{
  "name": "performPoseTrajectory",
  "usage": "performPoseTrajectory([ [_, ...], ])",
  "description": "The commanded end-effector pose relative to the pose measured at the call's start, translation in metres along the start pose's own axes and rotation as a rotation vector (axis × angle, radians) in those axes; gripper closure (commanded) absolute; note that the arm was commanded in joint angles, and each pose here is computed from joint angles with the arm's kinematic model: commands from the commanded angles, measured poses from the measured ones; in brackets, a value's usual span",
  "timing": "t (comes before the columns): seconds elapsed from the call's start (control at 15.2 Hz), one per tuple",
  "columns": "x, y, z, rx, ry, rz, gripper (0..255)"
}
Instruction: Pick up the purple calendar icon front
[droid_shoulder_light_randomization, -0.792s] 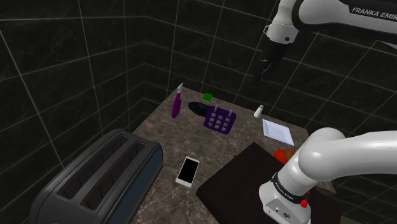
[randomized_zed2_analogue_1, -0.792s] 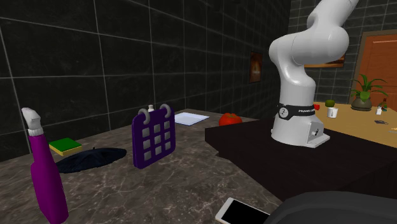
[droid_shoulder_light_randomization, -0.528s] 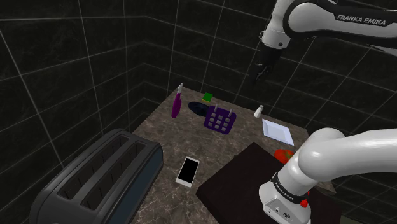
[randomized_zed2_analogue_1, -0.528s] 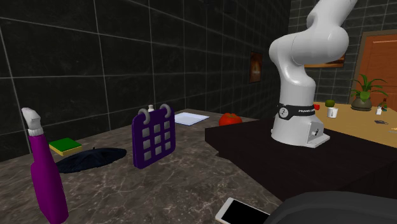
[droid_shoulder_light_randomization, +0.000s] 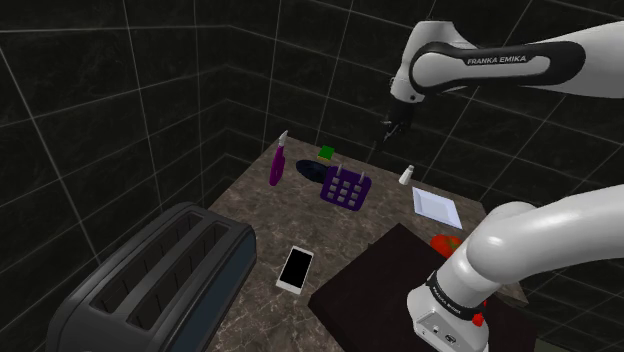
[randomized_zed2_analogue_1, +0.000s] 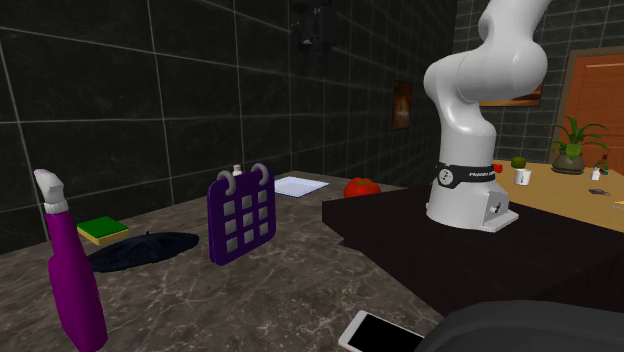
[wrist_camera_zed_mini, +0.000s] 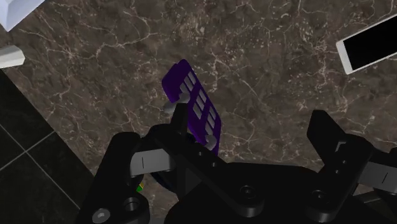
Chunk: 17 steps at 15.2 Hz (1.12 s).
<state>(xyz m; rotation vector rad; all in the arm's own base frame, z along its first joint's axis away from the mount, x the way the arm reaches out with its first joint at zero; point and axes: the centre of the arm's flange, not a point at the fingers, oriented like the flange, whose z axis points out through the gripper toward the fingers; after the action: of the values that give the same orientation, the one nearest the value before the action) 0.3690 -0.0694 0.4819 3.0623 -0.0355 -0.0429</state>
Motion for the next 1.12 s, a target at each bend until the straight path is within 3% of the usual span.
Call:
performPoseTrajectory([
  [0.0,0.012,0.012,0.020,0.000,-0.001,0.011,0],
  [1.06,0.099,0.092,0.187,0.004,-0.027,0.094,0],
])
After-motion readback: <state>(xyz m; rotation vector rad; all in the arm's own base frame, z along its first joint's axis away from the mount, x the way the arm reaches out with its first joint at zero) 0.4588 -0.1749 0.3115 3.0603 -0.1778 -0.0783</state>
